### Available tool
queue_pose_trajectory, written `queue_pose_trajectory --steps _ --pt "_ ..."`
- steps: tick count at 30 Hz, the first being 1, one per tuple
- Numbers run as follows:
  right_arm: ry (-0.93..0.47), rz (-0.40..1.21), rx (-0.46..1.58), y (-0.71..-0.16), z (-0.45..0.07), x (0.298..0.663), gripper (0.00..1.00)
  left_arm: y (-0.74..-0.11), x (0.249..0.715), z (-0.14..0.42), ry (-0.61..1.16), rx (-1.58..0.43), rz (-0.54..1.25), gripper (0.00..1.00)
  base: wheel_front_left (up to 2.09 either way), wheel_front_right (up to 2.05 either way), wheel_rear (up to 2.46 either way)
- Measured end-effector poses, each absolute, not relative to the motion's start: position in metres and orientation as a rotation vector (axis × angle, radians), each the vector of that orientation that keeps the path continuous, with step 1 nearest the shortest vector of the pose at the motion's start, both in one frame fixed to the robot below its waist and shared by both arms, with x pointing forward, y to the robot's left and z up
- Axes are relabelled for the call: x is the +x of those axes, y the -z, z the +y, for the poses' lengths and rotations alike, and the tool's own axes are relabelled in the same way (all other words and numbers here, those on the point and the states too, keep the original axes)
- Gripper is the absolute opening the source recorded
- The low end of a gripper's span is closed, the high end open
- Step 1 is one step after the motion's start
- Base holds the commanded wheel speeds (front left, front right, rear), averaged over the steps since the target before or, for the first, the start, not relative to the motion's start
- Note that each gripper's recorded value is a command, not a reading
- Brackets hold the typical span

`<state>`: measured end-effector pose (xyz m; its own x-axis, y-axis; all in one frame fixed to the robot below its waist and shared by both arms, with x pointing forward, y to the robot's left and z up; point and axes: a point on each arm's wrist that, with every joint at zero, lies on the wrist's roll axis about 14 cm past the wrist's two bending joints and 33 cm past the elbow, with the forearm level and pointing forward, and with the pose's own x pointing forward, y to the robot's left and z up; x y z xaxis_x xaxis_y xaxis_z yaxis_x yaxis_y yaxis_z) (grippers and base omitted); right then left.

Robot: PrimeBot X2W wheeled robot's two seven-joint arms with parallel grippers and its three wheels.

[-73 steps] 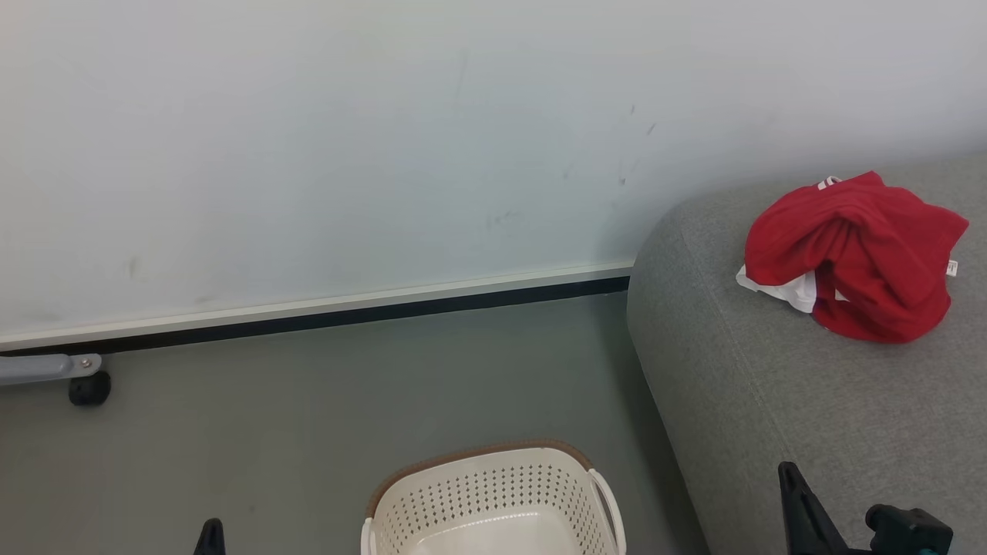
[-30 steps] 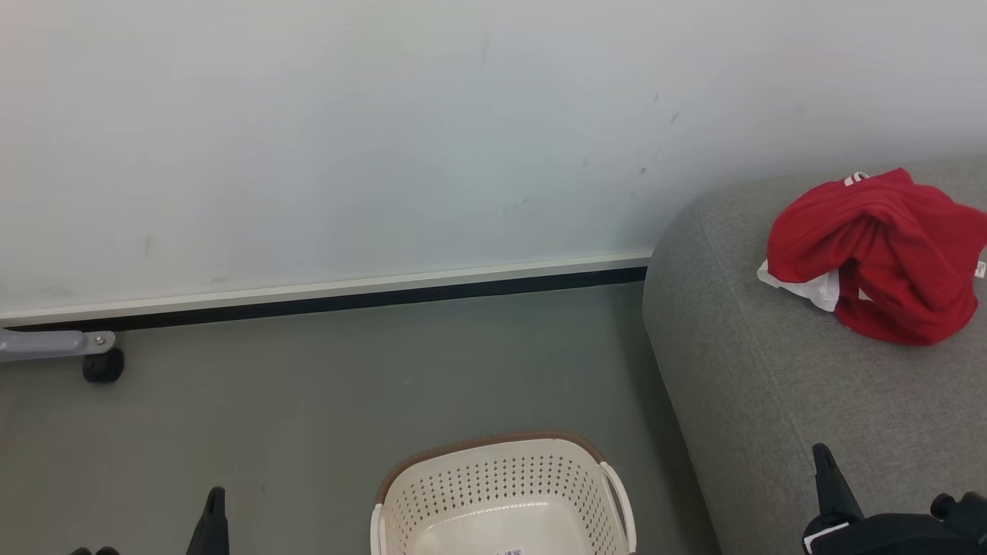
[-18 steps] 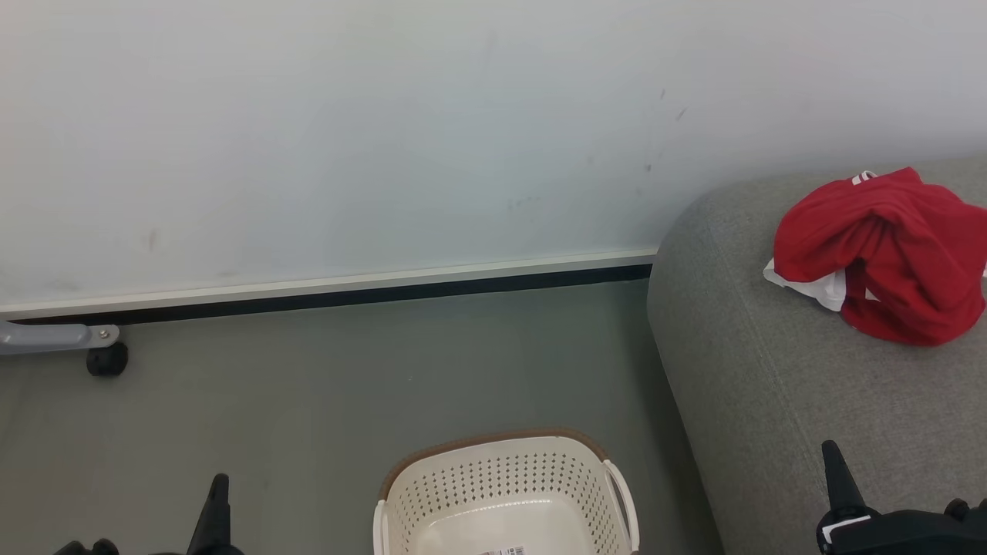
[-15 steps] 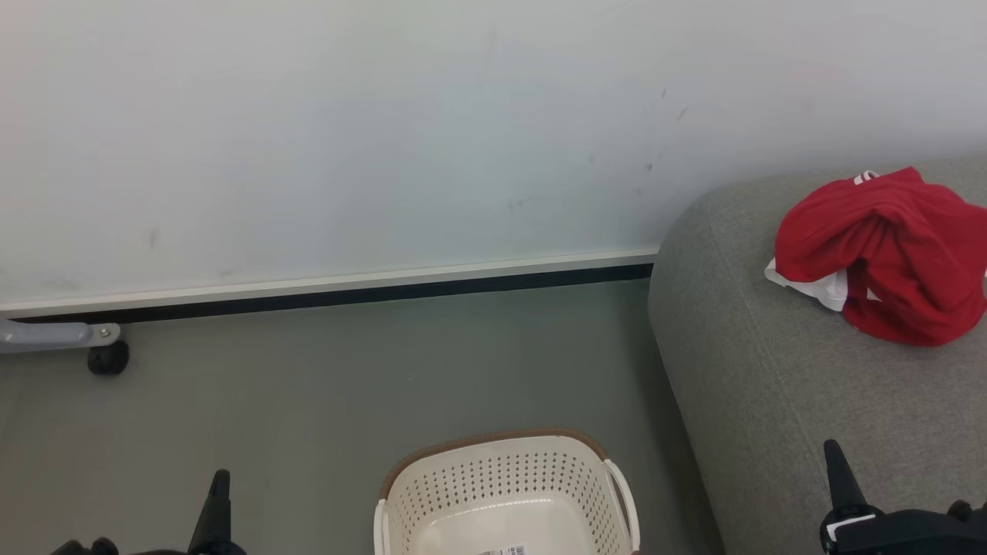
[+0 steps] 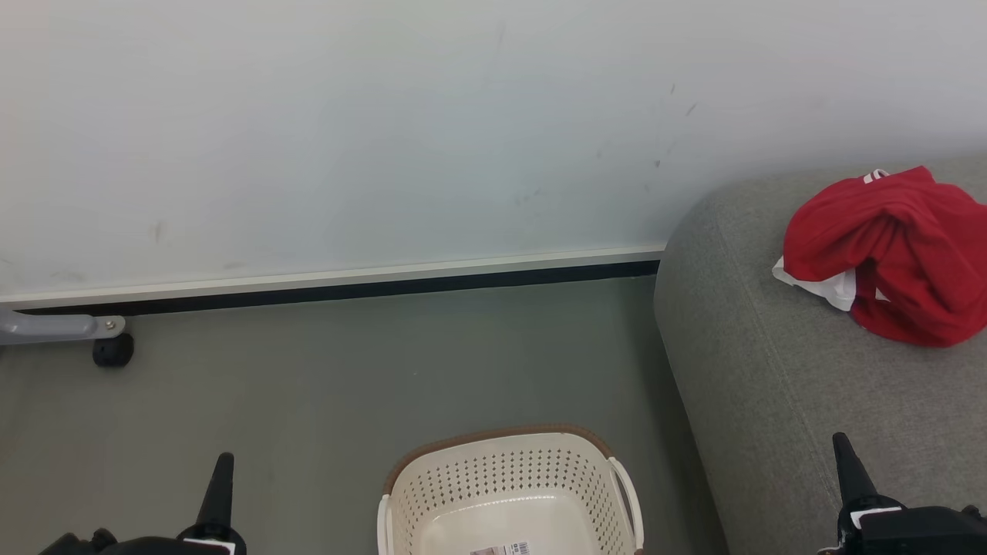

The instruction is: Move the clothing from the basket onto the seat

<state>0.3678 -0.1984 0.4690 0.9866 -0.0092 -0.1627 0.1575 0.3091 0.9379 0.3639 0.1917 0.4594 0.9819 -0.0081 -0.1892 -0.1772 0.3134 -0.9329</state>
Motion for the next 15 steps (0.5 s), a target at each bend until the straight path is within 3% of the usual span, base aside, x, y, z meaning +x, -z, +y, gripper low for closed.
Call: queue_pose_trajectory --steps 15 --pt "0.101 0.092 1.441 -0.4749 -0.2027 0.3748 0.00 -0.4682 0.3713 0.1914 -0.087 -1.442 0.131 0.00 0.00 0.00 0.00"
